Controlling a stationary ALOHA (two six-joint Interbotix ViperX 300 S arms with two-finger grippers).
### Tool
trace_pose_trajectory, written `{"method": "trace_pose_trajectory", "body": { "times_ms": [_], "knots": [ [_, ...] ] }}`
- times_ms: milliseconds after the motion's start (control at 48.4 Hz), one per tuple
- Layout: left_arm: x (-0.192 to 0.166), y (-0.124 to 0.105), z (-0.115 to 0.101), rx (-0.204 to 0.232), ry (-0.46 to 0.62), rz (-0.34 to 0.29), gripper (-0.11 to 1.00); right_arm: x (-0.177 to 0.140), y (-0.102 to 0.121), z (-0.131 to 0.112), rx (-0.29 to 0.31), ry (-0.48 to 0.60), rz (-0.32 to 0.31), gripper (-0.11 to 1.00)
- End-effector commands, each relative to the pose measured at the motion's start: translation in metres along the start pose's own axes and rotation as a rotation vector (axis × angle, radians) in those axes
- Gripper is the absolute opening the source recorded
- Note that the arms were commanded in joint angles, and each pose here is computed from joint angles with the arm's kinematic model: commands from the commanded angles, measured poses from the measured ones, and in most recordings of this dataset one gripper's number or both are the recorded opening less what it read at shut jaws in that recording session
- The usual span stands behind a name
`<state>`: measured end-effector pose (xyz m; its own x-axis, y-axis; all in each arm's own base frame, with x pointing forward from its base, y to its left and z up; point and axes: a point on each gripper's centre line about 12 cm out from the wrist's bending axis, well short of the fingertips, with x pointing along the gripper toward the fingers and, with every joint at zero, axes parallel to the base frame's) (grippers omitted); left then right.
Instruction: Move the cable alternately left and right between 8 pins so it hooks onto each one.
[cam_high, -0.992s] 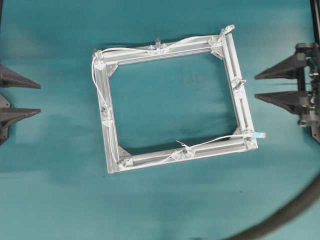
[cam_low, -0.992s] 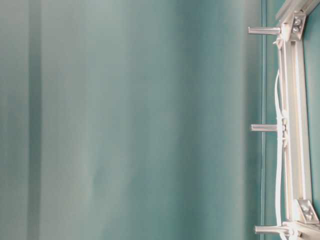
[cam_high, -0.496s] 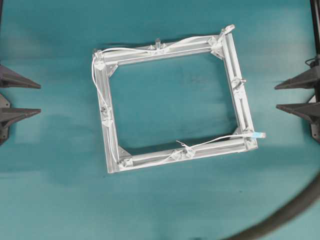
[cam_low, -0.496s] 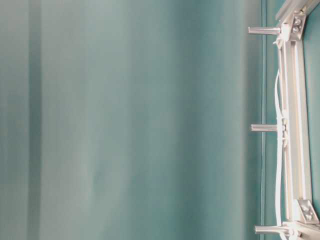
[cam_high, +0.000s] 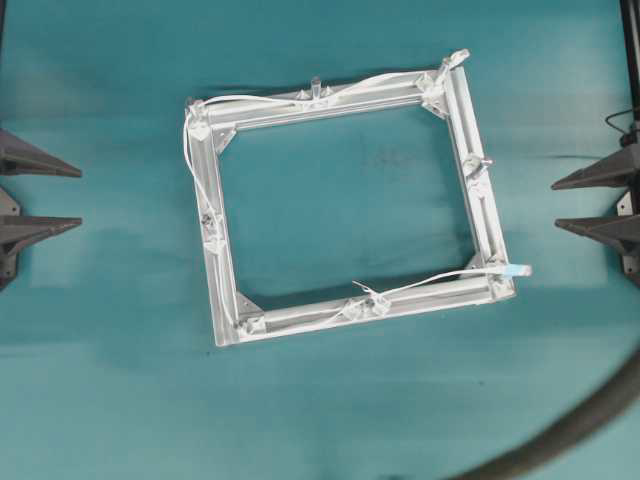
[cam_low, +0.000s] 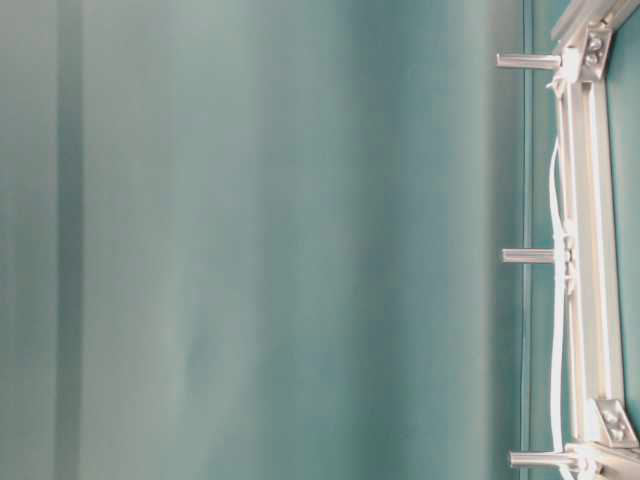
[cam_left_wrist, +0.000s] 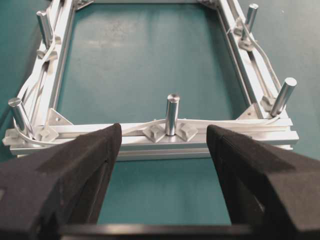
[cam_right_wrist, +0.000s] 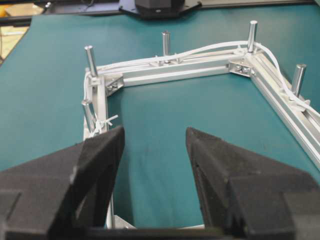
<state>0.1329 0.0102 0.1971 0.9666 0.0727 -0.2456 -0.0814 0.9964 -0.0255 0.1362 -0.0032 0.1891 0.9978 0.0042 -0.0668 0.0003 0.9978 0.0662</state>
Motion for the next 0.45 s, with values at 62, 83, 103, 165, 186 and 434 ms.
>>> {"method": "trace_pose_trajectory", "body": {
  "times_ms": [62,83,103,165,186,434],
  "knots": [
    [0.0001,0.0004,0.0049,0.005,-0.011,0.004,0.73,0.0009,0.0005,0.0039,0.0,-0.007,0.004,0.55],
    [0.0001,0.0004,0.0054,0.005,-0.011,0.004,0.73,0.001,0.0005,0.0045,0.0,-0.008,0.004,0.55],
    [0.0001,0.0002,0.0054,0.006,-0.011,0.002,0.73,0.001,0.0005,0.0045,0.0,-0.008,0.004,0.55],
    [0.0001,0.0002,0.0054,0.006,-0.011,0.002,0.73,0.001,0.0003,0.0044,0.0,-0.007,0.003,0.55],
    [0.0001,0.0004,0.0054,0.005,-0.011,0.004,0.73,0.001,0.0001,0.0044,0.0,-0.008,0.001,0.55],
    [0.0001,0.0002,0.0054,0.004,-0.011,0.002,0.73,0.001,-0.0014,0.0038,0.0,0.001,-0.012,0.55]
  ]
}}
